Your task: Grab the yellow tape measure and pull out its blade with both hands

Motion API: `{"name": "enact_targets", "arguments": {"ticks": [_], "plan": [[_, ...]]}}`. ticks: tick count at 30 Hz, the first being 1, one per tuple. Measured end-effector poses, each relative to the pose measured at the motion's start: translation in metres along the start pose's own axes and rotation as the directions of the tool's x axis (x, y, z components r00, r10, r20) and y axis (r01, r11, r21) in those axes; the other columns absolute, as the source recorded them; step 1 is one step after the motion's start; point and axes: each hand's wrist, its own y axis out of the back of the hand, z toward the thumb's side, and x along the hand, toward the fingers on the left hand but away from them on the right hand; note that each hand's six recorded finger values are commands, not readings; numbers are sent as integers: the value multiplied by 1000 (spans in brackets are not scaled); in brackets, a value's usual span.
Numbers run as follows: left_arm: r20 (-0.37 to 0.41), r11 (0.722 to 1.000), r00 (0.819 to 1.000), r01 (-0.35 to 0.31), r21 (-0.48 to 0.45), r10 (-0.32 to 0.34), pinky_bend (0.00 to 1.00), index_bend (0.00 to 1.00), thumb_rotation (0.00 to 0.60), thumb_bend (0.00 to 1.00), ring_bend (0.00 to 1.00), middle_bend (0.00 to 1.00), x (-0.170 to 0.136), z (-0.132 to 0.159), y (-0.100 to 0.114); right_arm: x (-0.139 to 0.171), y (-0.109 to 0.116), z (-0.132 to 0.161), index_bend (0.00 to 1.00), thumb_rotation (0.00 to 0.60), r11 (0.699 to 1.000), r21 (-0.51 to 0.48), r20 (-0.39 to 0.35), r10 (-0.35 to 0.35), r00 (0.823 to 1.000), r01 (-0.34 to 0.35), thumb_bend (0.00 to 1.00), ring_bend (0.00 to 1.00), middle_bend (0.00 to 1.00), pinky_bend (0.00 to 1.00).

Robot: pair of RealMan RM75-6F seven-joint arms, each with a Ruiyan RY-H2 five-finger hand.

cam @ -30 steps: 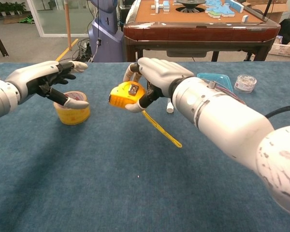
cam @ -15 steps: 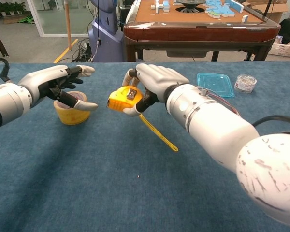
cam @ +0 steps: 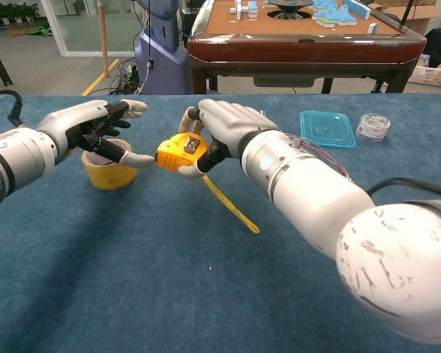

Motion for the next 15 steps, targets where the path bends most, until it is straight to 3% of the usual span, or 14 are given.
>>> {"name": "enact_targets", "arguments": {"ticks": [15], "plan": [[-9,1000,1000,4,-23,-4,0,0,600,166,0,0,1,0,0,-7,-4,4,616,600,1000,-18,-2,9,1000,-9,784,567,660,349]]}}
